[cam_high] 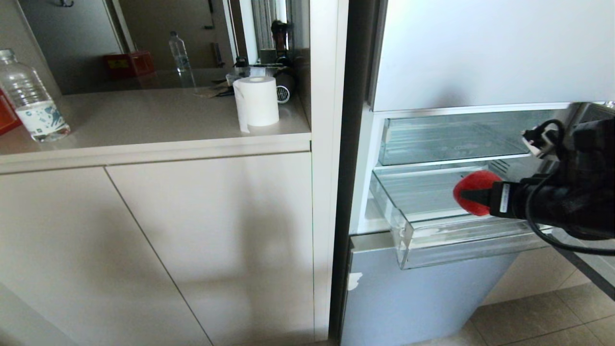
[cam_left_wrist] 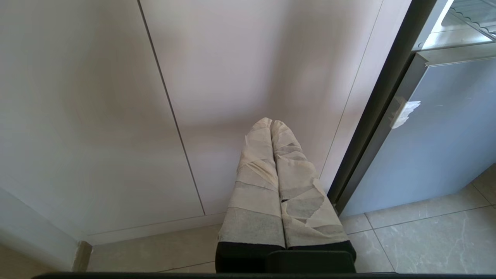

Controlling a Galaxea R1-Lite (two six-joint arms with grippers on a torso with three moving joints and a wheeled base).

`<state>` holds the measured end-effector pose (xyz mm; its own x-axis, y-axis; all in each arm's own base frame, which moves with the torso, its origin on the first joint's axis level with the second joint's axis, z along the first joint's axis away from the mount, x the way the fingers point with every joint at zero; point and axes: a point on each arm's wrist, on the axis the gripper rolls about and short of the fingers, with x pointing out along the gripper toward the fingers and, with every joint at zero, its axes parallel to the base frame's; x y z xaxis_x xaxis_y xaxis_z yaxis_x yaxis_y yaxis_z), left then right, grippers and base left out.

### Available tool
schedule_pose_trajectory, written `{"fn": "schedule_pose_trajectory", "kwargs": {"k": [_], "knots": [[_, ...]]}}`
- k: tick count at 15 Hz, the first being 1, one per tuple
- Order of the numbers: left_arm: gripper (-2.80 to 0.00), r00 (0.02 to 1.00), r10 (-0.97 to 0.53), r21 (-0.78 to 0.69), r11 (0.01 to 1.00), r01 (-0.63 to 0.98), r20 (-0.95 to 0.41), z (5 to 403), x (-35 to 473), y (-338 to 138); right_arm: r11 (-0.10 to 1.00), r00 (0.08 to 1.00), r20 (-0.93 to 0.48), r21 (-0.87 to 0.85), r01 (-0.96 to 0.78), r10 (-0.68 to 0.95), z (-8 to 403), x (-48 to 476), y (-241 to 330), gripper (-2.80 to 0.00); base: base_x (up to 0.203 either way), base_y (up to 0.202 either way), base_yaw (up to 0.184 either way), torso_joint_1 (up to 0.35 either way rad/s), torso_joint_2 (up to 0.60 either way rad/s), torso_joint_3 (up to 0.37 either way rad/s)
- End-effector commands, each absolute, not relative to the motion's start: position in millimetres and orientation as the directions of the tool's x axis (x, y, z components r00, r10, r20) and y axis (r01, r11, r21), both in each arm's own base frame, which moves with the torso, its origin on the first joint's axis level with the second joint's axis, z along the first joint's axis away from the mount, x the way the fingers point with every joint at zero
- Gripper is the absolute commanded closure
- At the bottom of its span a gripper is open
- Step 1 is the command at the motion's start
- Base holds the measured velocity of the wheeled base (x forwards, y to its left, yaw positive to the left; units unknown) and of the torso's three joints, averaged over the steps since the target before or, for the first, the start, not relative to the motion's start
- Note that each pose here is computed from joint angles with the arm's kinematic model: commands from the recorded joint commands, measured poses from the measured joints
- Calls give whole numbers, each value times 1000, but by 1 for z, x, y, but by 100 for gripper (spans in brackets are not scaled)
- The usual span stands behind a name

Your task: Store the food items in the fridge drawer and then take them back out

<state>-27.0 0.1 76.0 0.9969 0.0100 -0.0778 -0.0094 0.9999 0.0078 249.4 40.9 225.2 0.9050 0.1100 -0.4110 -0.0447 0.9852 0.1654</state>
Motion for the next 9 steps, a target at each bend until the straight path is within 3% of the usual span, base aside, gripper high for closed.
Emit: {"fn": "schedule_pose_trajectory", "kwargs": {"k": [1,6,9], "knots": [[0,997,11,8,1000,-10,-78,76,-27,0,985,946,-311,169,-35,87,245,188,30,0,0,0,0,0,0,0],[0,997,11,7,1000,-10,-78,76,-27,0,959,956,-190,134,251,-223,234,92,3,0,0,0,0,0,0,0],[0,997,11,8,1000,-10,-78,76,-27,0,908,913,-117,116,404,-391,215,42,-9,0,0,0,0,0,0,0]]}}
